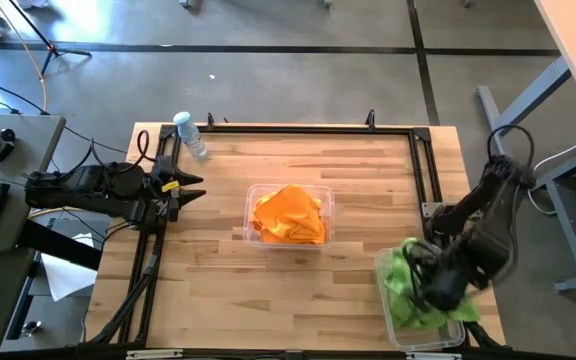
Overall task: Sort microfiber towel by color & place in baskets
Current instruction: Put the green towel into the bottom transparent bin
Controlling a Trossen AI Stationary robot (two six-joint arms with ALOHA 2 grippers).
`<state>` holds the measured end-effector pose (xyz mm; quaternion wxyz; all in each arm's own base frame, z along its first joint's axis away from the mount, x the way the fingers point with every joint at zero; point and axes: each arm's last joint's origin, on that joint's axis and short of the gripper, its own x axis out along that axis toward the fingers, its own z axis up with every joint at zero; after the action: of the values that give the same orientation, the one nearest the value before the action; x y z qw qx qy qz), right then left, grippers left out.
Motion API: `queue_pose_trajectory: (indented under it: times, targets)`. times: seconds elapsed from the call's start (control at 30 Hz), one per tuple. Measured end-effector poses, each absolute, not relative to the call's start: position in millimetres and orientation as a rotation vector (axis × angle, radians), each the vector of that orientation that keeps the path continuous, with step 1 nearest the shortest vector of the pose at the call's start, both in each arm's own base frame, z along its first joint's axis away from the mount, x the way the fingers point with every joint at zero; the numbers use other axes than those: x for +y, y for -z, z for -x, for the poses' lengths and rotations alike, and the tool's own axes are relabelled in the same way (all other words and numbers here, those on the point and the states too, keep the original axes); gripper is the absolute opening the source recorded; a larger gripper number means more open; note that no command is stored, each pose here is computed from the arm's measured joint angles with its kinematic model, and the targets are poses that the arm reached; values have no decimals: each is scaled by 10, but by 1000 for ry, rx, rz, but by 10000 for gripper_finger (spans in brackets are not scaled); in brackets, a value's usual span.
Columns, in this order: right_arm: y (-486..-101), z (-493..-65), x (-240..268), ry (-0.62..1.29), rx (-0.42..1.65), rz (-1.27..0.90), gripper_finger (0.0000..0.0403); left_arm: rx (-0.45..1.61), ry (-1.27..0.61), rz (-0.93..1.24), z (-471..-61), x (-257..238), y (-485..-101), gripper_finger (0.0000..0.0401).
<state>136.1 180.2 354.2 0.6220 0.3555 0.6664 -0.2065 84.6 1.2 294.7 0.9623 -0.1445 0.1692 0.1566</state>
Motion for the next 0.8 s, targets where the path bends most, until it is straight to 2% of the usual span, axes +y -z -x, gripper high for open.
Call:
queue_pose_trajectory:
  times: [0.1,0.3,0.57,0.7,0.8]
  targets:
    - [-3449,-1296,1975,401,1568,-667,0,343,-317,293,-846,12,-2946,188]
    - [-3278,-1333,2159,286,1485,-369,0,343,-317,293,-846,12,-2946,188]
    - [-3079,-1468,2322,150,1444,-86,0,341,-317,308,-846,12,-2946,188]
    - [-2919,-1450,2422,113,1454,-29,0,339,-312,348,-846,8,-2946,188]
    - [-2684,-1373,2499,27,1447,-93,0,343,-297,358,-848,3,-2945,188]
